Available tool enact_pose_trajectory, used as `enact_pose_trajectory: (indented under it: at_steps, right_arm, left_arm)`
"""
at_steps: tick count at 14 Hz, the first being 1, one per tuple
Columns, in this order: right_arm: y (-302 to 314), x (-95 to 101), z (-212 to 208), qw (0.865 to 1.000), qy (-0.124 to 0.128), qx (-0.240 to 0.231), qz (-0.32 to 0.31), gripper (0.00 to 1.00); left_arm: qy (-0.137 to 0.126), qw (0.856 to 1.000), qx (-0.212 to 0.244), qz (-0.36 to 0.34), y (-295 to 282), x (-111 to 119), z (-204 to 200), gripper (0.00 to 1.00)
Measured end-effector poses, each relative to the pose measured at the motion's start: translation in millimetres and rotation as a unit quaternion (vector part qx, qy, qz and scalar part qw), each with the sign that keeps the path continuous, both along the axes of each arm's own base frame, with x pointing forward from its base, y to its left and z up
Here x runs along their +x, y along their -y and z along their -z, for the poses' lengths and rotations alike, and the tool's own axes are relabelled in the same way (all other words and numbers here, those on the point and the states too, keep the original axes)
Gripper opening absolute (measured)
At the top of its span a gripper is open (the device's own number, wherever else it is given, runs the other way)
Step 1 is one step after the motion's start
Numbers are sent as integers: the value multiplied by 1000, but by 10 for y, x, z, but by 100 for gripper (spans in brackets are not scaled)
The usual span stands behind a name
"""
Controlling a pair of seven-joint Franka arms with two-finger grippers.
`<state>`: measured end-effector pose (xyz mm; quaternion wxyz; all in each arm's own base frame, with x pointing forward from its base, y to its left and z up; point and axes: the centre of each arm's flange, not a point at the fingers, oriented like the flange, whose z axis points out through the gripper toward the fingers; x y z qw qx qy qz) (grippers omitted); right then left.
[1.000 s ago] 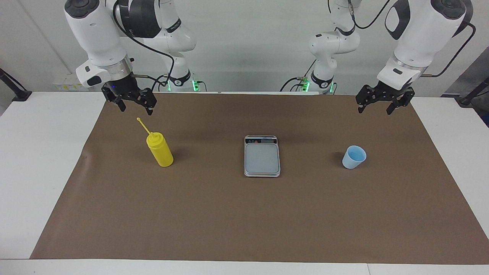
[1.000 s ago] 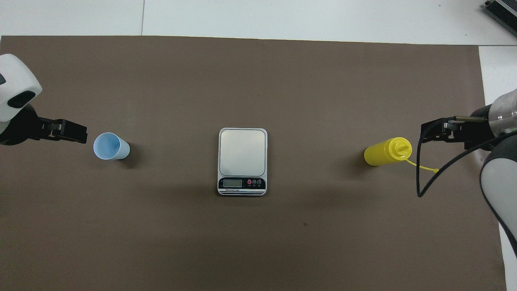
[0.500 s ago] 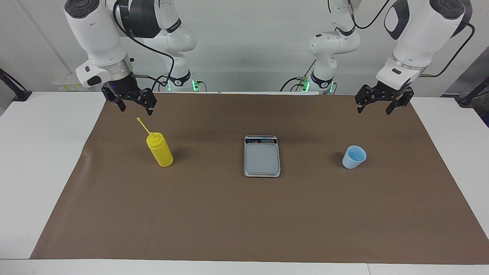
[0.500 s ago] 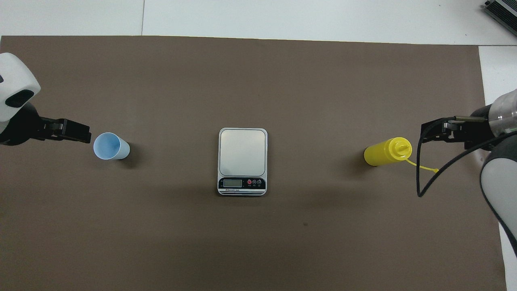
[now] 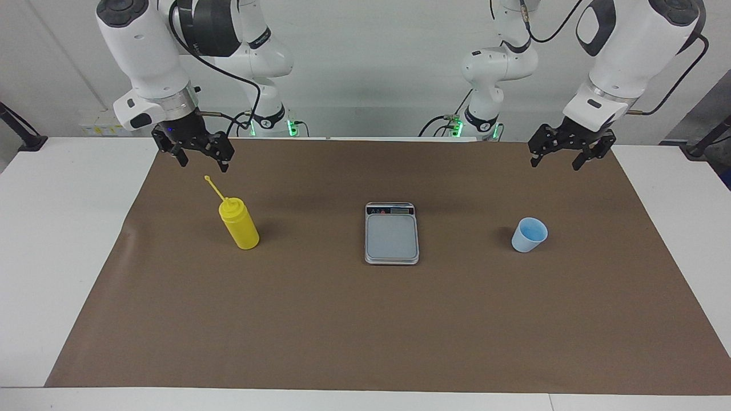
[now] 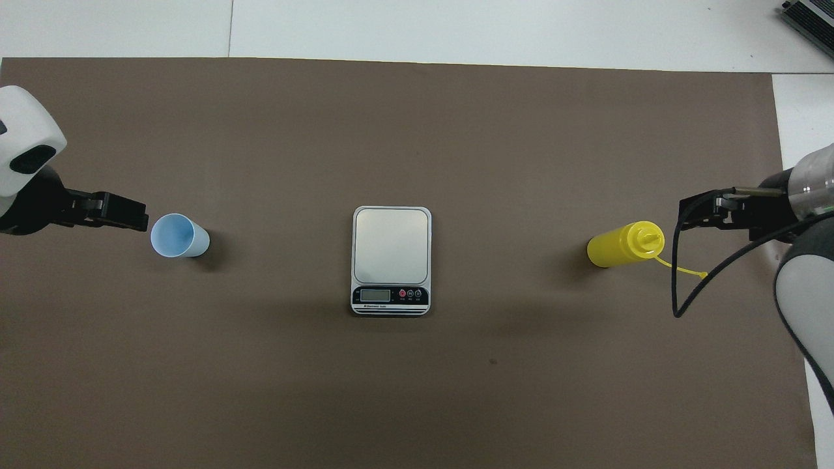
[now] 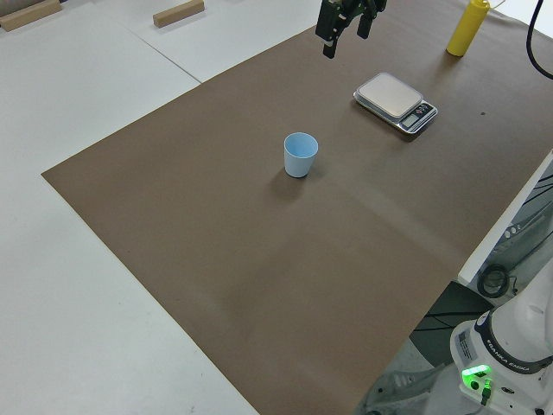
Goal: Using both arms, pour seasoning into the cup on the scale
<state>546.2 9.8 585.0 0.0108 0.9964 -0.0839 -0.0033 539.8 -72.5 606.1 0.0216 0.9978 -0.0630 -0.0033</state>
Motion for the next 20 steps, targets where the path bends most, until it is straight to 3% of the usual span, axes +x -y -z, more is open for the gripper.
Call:
enact_pose_trajectory:
  at_steps: [2,9,16,20]
  right_arm:
    - [0,0,0,1000,0,0,0,100]
    - [0,0,0,1000,0,0,0,100]
    - [0,0,0,1000,0,0,0,100]
    - [0,0,0,1000,0,0,0,100]
  left_arm:
    - [-12,1000,3,0,-23,-34,-37,100]
    - [-13,1000,6,1,-37,-52,-113,100]
    - [-30,1000,8,2,-23,-80,-12,100]
    - [-29,999,7,-26,-327,-42,14,100]
